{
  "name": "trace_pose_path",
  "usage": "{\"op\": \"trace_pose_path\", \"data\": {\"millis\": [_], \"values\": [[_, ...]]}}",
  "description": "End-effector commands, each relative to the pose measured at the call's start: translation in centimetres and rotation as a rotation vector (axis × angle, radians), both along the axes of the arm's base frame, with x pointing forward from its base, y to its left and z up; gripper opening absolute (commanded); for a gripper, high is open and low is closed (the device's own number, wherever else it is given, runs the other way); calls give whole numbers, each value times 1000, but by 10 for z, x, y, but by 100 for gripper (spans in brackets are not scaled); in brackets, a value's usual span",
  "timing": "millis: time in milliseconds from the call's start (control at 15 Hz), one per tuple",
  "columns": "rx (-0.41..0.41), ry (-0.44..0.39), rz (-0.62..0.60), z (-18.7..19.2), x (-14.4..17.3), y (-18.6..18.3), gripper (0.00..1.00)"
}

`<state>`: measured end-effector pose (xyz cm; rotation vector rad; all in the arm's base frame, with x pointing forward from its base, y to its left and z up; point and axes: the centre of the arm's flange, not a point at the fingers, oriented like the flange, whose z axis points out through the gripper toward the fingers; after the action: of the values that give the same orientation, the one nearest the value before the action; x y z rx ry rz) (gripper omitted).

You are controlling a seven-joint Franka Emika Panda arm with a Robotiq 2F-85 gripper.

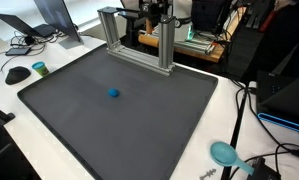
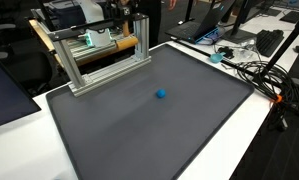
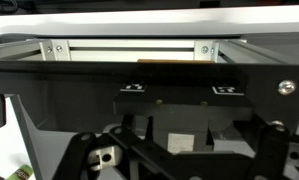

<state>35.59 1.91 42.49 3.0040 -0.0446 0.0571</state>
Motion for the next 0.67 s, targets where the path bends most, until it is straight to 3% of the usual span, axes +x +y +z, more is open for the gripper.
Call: {"op": "trace_pose_path", "data": {"millis": [0,267,333,467,600], "values": [[19,-22,4,-5,-3,-7,100],[32,-27,6,-4,-1,-12,100],[35,-27,6,-5,-1,-13,93],[44,-20,7,-6,-1,-14,66],[52,-13,8,-6,-2,-14,51]]}}
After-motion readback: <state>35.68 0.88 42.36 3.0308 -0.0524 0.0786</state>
